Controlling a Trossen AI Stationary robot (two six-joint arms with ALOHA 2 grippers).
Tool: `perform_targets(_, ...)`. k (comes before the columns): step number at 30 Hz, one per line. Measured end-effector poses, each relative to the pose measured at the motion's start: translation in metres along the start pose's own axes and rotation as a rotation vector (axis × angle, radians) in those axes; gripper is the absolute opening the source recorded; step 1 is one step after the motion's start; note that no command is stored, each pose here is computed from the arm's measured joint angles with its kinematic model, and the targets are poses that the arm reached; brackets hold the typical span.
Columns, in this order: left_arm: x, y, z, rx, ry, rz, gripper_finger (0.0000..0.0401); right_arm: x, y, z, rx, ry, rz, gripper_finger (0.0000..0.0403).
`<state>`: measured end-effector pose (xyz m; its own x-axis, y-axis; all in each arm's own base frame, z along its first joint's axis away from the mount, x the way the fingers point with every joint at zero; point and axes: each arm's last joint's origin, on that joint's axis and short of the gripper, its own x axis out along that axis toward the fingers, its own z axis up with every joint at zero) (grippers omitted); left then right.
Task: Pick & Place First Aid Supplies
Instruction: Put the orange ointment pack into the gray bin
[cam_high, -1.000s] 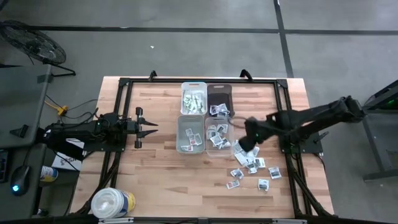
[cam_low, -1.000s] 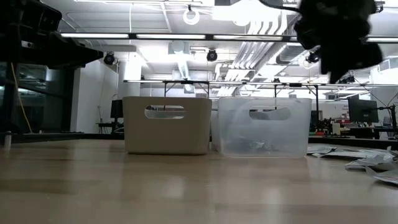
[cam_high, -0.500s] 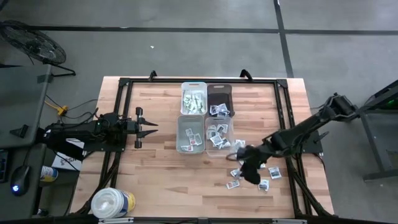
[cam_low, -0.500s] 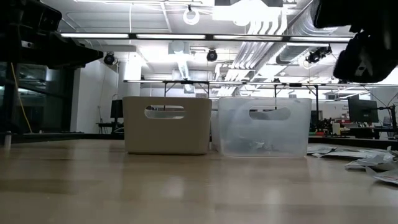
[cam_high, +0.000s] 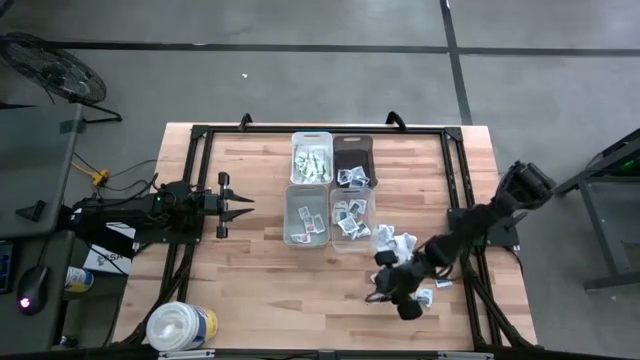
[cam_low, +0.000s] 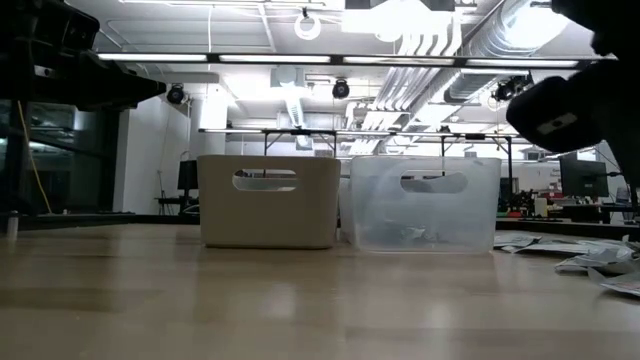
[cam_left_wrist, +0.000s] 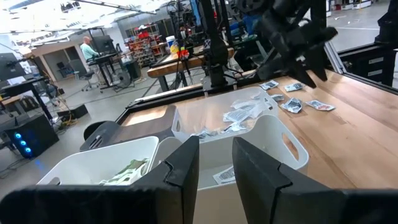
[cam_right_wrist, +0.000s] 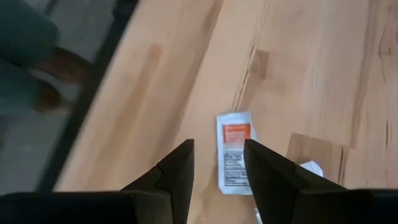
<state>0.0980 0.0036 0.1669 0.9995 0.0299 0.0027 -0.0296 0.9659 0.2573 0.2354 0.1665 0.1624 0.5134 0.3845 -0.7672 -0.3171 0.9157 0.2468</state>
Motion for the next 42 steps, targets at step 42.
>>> perform_targets(42,0.0,0.0,0.0,0.0,0.0,0.0,0.0096,0.042,0.009,-0.031,-0.143,0.104,-0.199,0.0046)
